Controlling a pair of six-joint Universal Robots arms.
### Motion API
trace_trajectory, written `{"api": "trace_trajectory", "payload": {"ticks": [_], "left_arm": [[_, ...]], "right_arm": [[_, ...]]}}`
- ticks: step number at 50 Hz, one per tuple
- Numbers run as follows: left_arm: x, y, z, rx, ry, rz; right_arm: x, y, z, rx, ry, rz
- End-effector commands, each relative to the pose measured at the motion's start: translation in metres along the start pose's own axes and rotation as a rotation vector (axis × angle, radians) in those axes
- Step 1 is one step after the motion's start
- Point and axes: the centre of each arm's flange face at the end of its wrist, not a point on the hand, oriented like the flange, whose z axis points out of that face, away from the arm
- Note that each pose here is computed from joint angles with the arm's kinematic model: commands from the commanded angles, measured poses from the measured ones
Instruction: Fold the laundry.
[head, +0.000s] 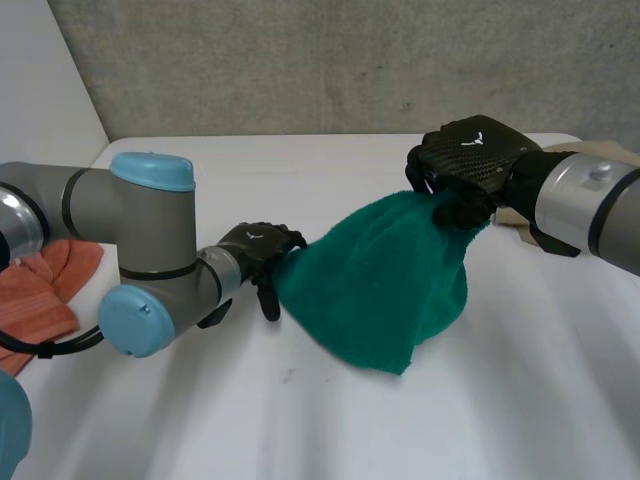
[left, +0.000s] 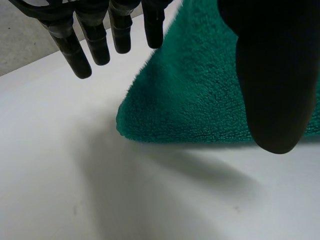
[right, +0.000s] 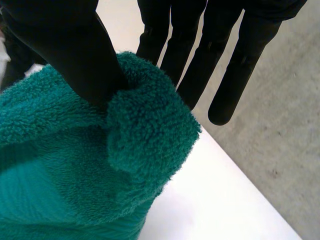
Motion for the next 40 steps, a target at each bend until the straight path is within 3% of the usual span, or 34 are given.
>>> {"api": "trace_trajectory", "payload": {"ticks": [1,6,10,15,18,23,26,29,33,40], "left_arm": [[0.005,0.009,0.018,-0.001,-0.002,0.007],[0.001,0.006,0.025,0.012,-0.045,0.015],[-0.023,-0.019,0.024,0.090,-0.168,0.008],[-0.063,-0.093,-0.002,0.365,-0.344,-0.013],[-0.077,-0.133,-0.019,0.557,-0.381,-0.006],[-0.084,-0.205,-0.068,0.947,-0.395,0.045],[-0.083,-0.216,-0.082,1.015,-0.402,0.060],[-0.079,-0.210,-0.089,0.993,-0.394,0.061],[-0.076,-0.173,-0.078,0.849,-0.389,0.051],[-0.050,-0.062,-0.047,0.492,-0.327,0.068]], "right_arm": [[-0.013,-0.027,-0.029,0.100,-0.045,-0.031],[-0.007,-0.041,-0.034,0.152,-0.018,-0.024],[0.003,-0.041,-0.028,0.171,0.030,-0.036],[0.041,-0.040,-0.004,0.234,0.249,-0.145],[0.056,-0.052,0.005,0.325,0.384,-0.205],[0.069,-0.086,0.013,0.655,0.587,-0.298],[0.069,-0.088,0.016,0.762,0.608,-0.328],[0.061,-0.078,0.022,0.840,0.579,-0.359],[0.047,-0.038,0.037,0.755,0.488,-0.359],[0.023,0.068,0.050,0.321,0.363,-0.288]]}}
